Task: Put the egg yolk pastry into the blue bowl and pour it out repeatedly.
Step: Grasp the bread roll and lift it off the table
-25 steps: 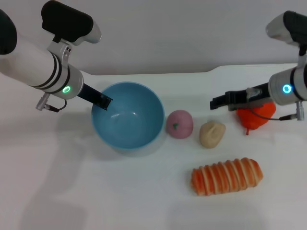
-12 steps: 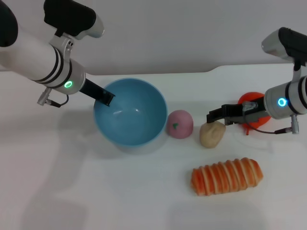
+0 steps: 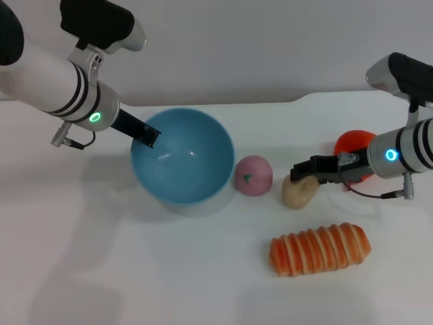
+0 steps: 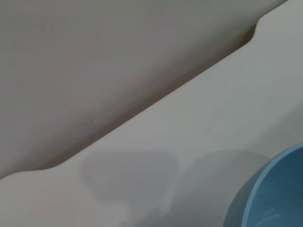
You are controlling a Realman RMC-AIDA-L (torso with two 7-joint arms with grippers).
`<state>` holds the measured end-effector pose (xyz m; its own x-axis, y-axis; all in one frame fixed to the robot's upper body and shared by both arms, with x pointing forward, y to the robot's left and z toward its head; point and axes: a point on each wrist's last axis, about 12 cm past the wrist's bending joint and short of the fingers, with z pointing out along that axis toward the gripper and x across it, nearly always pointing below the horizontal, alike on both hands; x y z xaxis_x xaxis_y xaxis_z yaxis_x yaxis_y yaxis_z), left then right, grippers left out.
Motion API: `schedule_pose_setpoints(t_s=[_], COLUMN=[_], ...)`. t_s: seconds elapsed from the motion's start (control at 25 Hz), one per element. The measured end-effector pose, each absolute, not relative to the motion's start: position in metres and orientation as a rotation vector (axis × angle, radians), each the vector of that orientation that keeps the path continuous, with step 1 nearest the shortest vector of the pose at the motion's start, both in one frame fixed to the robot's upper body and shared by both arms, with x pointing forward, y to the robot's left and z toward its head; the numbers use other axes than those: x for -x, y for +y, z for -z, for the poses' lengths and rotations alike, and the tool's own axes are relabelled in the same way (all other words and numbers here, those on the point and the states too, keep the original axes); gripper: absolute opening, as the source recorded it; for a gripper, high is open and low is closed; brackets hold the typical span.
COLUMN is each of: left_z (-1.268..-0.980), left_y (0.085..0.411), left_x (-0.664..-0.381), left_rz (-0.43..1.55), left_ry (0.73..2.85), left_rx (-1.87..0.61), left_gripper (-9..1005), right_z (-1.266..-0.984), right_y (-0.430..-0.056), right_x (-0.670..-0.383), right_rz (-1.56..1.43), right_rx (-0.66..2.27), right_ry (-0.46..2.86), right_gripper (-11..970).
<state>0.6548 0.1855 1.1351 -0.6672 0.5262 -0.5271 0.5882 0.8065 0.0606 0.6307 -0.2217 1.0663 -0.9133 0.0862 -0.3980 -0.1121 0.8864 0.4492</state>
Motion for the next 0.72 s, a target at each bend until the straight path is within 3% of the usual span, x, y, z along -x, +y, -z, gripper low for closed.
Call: schedule_pose_setpoints(t_s=[0.56,0.72], left_z=[-1.1345,-1.1345], left_y=[0.1874,0.1871], left_x=[-0.6549,-0.655], left_rz=[0.148,0.147], left_ry=[2.453,2.452], left_rx=[-0.821,-0.823], left_gripper=[-1,-1], right_z=[-1.0653,-1.0662], right_y=[-0.2214,-0.2203], right_x=[-0.6298,-0.6299], right_rz=[-0.66,-0.654], right_rx=[0.084,0.136], right_ry=[2.62,2.614], right_gripper=[445,302])
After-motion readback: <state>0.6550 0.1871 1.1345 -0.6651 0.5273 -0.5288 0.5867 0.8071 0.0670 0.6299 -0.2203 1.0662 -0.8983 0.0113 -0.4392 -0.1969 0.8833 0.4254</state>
